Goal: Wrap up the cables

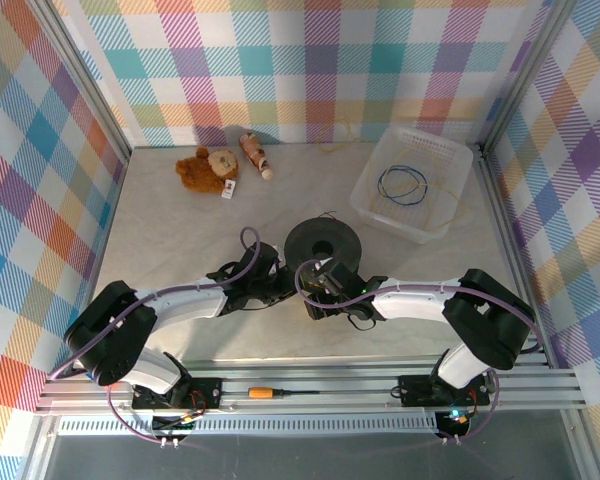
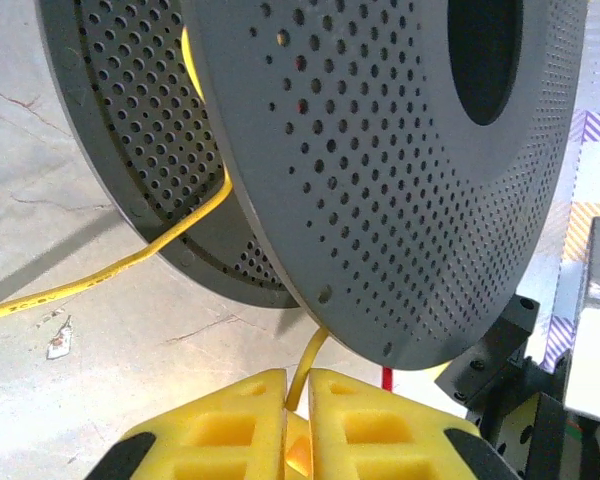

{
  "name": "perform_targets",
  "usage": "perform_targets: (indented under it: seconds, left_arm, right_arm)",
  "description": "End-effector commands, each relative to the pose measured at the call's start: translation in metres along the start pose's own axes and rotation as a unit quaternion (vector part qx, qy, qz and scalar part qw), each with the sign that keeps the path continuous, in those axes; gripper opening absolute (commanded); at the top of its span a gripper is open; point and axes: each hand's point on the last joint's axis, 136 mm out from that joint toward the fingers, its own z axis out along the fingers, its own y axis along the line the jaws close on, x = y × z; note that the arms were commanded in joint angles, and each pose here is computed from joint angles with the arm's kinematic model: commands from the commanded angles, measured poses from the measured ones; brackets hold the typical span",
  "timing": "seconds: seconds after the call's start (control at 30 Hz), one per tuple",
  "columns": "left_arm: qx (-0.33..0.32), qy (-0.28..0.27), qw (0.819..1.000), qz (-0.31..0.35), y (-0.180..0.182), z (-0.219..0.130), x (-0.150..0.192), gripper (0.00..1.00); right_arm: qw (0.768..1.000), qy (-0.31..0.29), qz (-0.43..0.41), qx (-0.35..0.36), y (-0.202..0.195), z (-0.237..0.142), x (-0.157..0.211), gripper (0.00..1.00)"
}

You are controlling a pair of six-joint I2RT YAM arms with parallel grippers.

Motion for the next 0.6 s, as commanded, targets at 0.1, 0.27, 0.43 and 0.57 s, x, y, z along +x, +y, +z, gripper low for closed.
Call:
perform_targets:
  seconds: [0.1, 0.27, 0.43, 0.57]
  left_arm:
    - [-0.006, -0.005, 1.000, 0.005, 0.003, 0.008, -0.007, 0.00]
    - [-0.030, -0.021, 0.999, 0.004, 0.015, 0.007, -0.010, 0.00]
    - [-0.043, -0.029, 0.999, 0.008, 0.022, 0.008, -0.012, 0.00]
    - [-0.045, -0.029, 0.999, 0.006, 0.024, 0.013, -0.013, 0.00]
  right_arm:
    - [0.999, 0.020, -0.002, -0.041, 0.017, 0.001, 0.008, 0.80]
    - [0.997, -0.014, -0.014, -0.076, 0.030, -0.020, -0.008, 0.87]
    - [0.993, -0.061, -0.020, -0.094, 0.033, -0.048, -0.024, 0.94]
    - [0.993, -0.074, -0.028, -0.091, 0.030, -0.064, -0.027, 0.94]
